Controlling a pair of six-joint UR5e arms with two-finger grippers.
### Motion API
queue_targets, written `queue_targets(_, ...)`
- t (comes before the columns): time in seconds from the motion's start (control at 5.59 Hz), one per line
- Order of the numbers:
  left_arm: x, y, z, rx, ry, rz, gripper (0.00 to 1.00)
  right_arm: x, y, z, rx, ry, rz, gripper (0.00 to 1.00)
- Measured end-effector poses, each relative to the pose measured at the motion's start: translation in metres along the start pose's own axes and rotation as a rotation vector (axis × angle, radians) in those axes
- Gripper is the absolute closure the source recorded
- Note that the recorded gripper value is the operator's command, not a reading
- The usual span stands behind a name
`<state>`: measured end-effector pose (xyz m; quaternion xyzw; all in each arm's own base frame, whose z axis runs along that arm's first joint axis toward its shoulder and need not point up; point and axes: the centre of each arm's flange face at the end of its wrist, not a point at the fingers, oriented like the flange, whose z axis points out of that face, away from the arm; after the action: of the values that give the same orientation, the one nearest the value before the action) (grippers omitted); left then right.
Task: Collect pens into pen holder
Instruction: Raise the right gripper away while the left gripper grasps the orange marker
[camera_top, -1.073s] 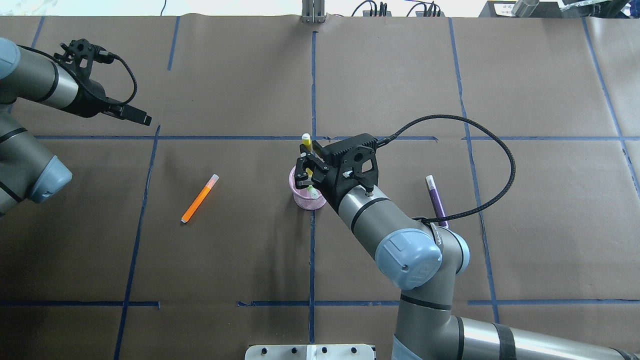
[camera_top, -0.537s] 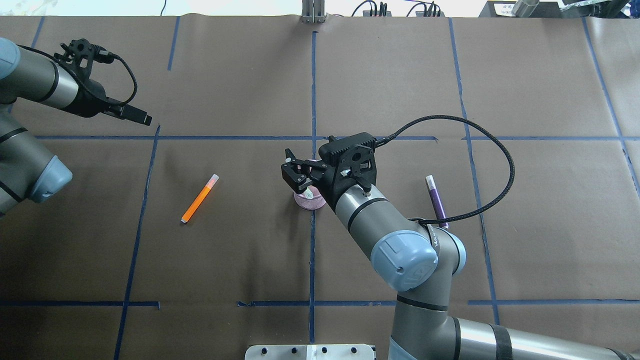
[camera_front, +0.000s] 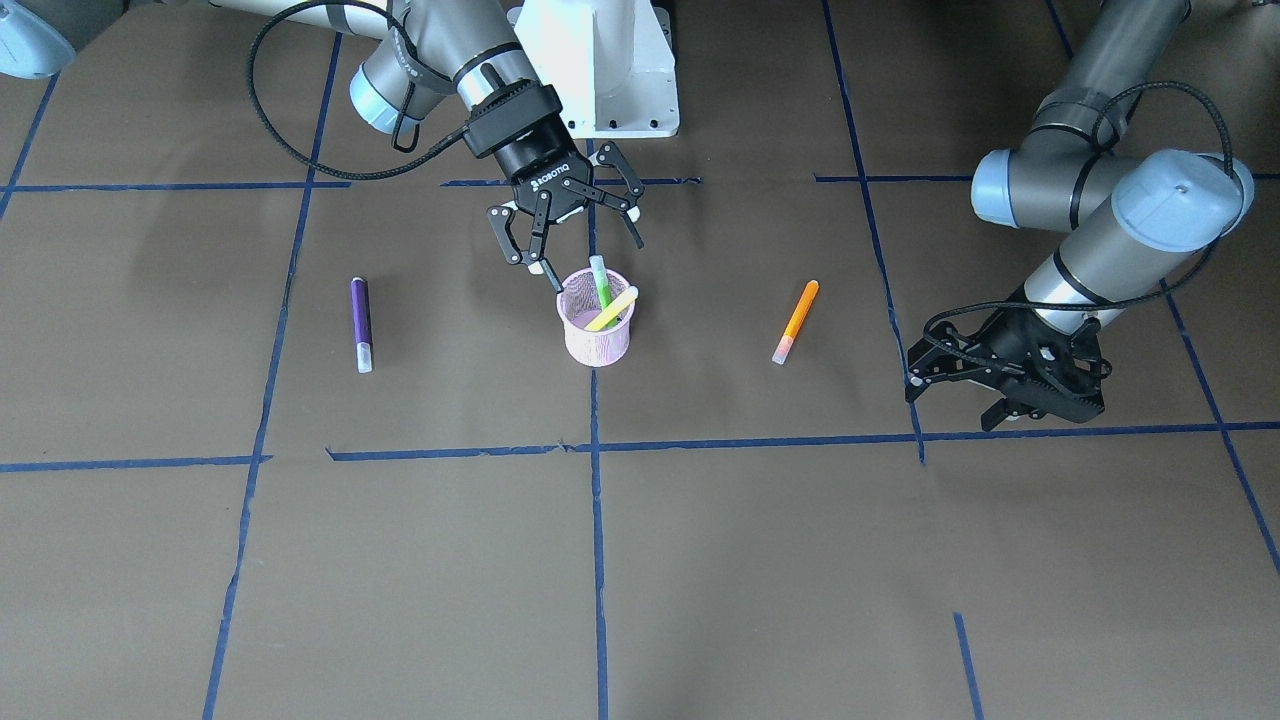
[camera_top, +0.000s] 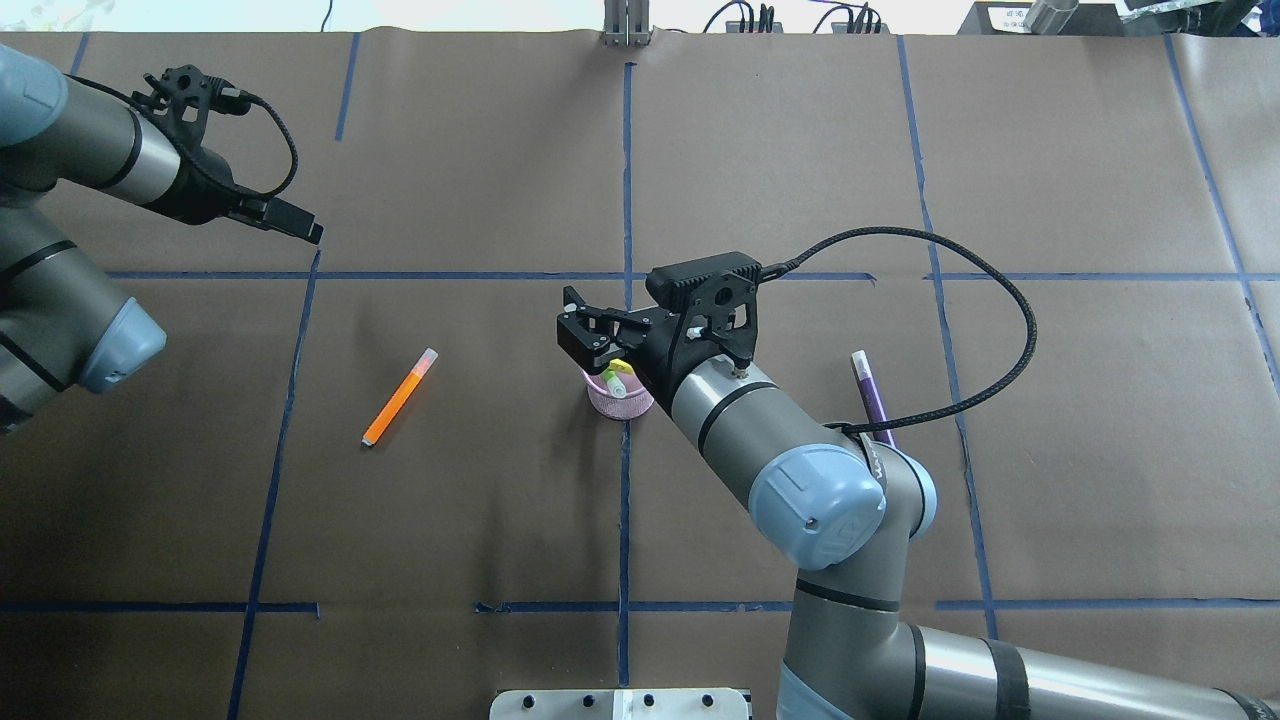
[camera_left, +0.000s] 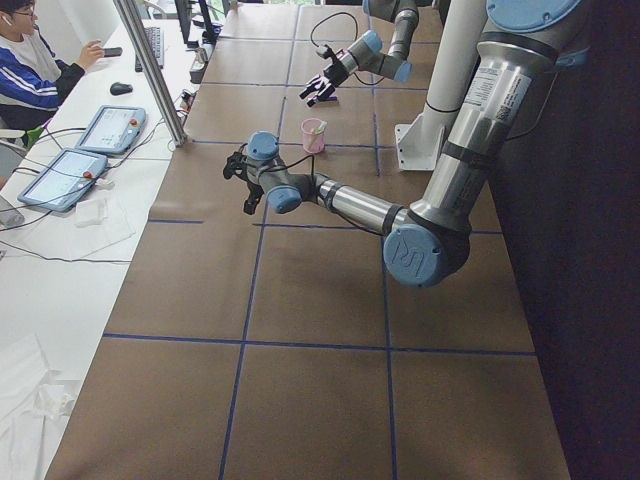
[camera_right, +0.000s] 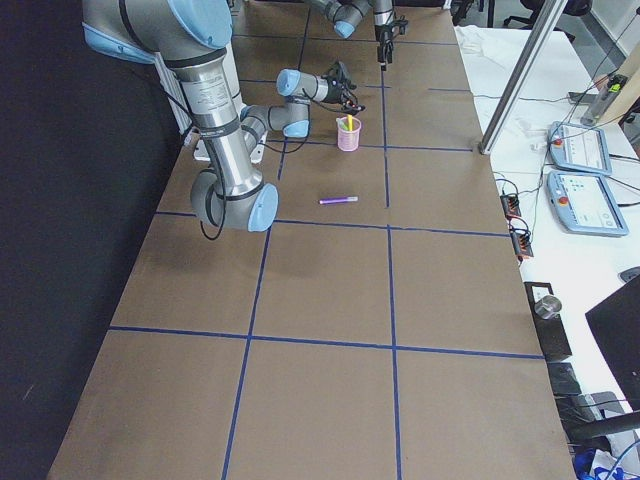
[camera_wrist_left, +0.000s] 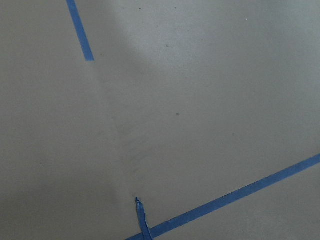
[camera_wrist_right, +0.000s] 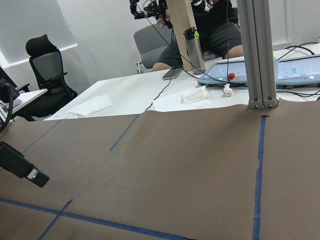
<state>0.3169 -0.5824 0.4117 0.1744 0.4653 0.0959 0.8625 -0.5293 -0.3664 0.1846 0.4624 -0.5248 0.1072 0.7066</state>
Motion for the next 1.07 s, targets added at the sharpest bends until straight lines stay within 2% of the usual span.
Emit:
queue_targets(0.36, 0.056, 0.002, 0.005, -0.086, -0.02, -0.019, 0.0, 0.043, -0.014, 0.011, -0.067, 0.026, 0.094, 0.01)
queue_targets(0.72, 0.108, 0.023, 0.027, -0.134, -0.042, -0.029, 0.0, 0.088, -0.061, 0.023, -0.187, 0.11, 0.168, 0.01)
queue_targets(1.07, 0.146, 0.045, 0.054, -0.166, -0.091, -0.014, 0.0, 0.131, -0.126, 0.019, -0.401, 0.281, 0.21, 0.0)
